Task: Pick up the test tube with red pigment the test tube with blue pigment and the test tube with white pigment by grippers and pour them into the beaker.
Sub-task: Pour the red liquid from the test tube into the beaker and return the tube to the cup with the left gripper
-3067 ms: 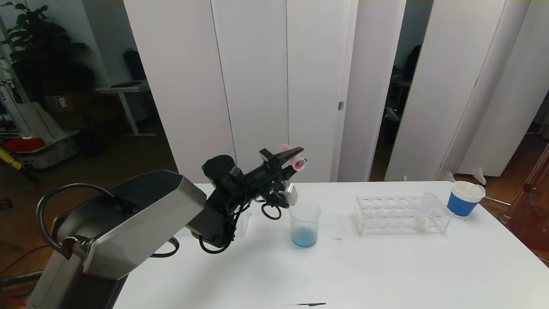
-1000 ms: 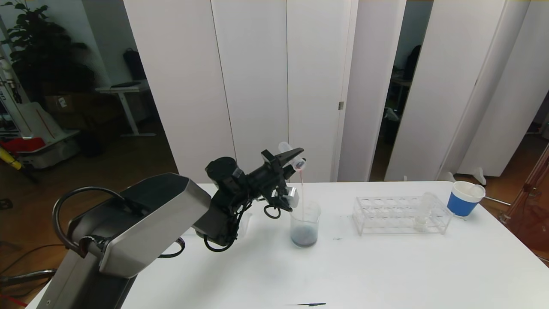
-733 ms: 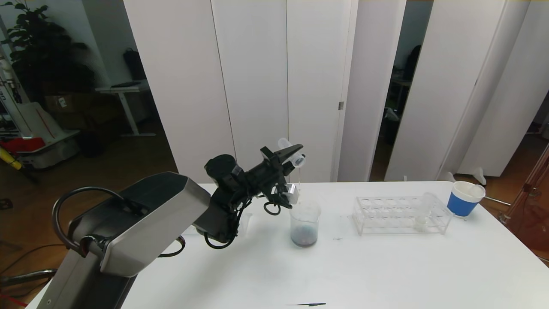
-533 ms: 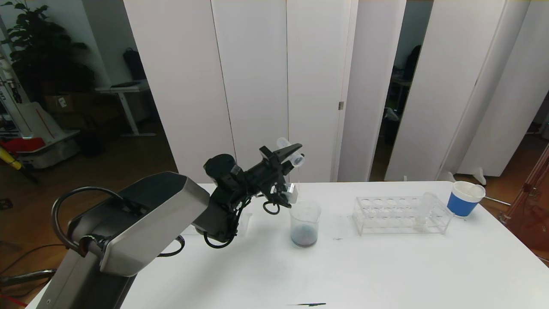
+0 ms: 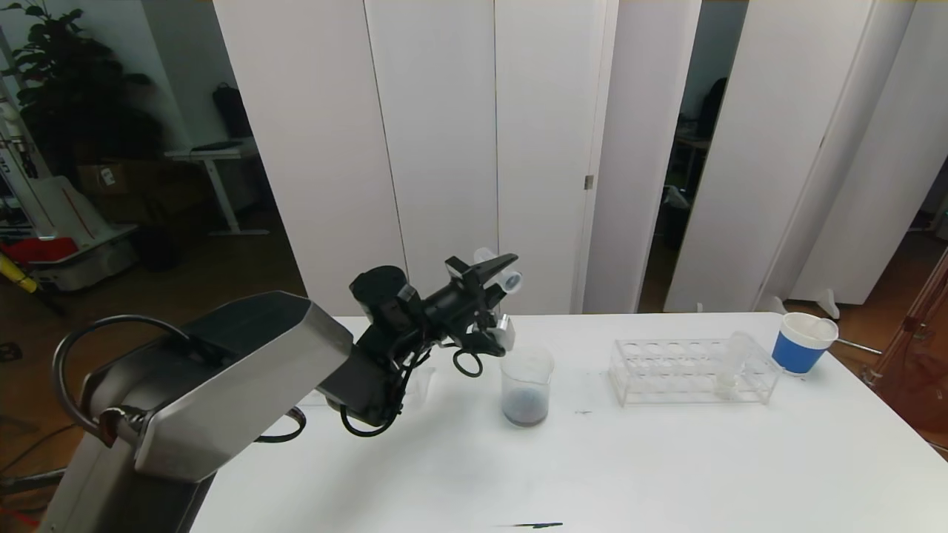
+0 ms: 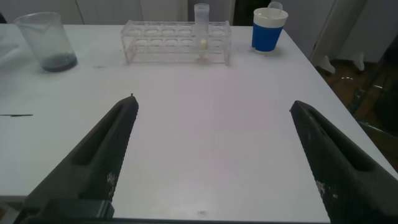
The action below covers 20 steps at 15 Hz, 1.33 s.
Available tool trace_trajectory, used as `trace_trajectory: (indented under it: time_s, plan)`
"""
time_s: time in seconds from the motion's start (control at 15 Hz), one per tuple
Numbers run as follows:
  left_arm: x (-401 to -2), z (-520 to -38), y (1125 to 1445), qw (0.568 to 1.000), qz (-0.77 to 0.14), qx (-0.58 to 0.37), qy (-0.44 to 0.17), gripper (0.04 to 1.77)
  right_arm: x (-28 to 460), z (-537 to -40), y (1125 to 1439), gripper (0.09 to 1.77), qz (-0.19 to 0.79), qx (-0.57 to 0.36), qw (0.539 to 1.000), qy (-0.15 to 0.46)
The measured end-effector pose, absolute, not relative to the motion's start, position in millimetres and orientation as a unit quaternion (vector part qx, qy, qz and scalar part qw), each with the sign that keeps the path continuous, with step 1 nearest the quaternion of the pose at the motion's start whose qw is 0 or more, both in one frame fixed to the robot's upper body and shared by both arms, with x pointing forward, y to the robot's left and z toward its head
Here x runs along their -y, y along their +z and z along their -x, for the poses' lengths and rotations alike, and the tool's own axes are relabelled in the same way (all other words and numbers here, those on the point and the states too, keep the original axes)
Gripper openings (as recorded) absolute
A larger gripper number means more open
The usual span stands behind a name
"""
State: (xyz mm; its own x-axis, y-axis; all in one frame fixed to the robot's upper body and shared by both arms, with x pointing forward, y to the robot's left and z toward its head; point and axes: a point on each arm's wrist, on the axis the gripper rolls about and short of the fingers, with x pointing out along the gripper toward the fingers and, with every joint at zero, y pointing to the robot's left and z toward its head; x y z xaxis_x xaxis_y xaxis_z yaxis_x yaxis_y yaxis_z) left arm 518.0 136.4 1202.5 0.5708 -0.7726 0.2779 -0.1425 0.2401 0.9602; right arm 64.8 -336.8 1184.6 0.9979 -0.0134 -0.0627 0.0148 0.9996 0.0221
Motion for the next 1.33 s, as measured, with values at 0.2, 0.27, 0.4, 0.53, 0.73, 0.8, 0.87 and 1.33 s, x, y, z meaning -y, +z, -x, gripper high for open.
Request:
trace_trajectory:
  time_s: [0.2, 0.27, 0.4, 0.53, 0.73, 0.8, 0.87, 1.33]
  plan:
    - [-139.8, -505.7, 1205.4, 0.71, -0.572, 0.34, -0.23, 0.58, 336.8, -64.8, 1184.7, 1.75, -0.011, -0.031, 0.999, -0.007]
    - [-139.5, -499.3, 1206.5, 0.725, -0.566, 0.314, -0.234, 0.58, 336.8, -64.8, 1184.7, 1.75, -0.011, -0.031, 0.999, -0.007]
    - [-138.7, -487.6, 1211.5, 0.761, -0.548, 0.257, -0.234, 0.58, 336.8, -64.8, 1184.6, 1.75, -0.011, -0.031, 0.999, -0.007]
    - [-142.4, -479.7, 1223.4, 0.803, -0.513, 0.208, -0.22, 0.58, 336.8, -64.8, 1184.7, 1.75, -0.011, -0.031, 0.999, -0.007]
    - [-152.3, -469.7, 1240.0, 0.874, -0.412, 0.134, -0.218, 0.58, 336.8, -64.8, 1184.7, 1.75, -0.011, -0.031, 0.999, -0.007]
    - [-158.6, -467.5, 1243.7, 0.89, -0.385, 0.101, -0.221, 0.58, 336.8, -64.8, 1184.7, 1.75, -0.011, -0.031, 0.999, -0.007]
    - [-167.0, -465.2, 1246.8, 0.904, -0.359, 0.065, -0.222, 0.58, 336.8, -64.8, 1184.7, 1.75, -0.011, -0.031, 0.999, -0.007]
    - [-206.1, -442.6, 1259.7, 0.961, -0.153, -0.093, -0.21, 0.58, 336.8, -64.8, 1184.7, 1.75, -0.011, -0.031, 0.999, -0.007]
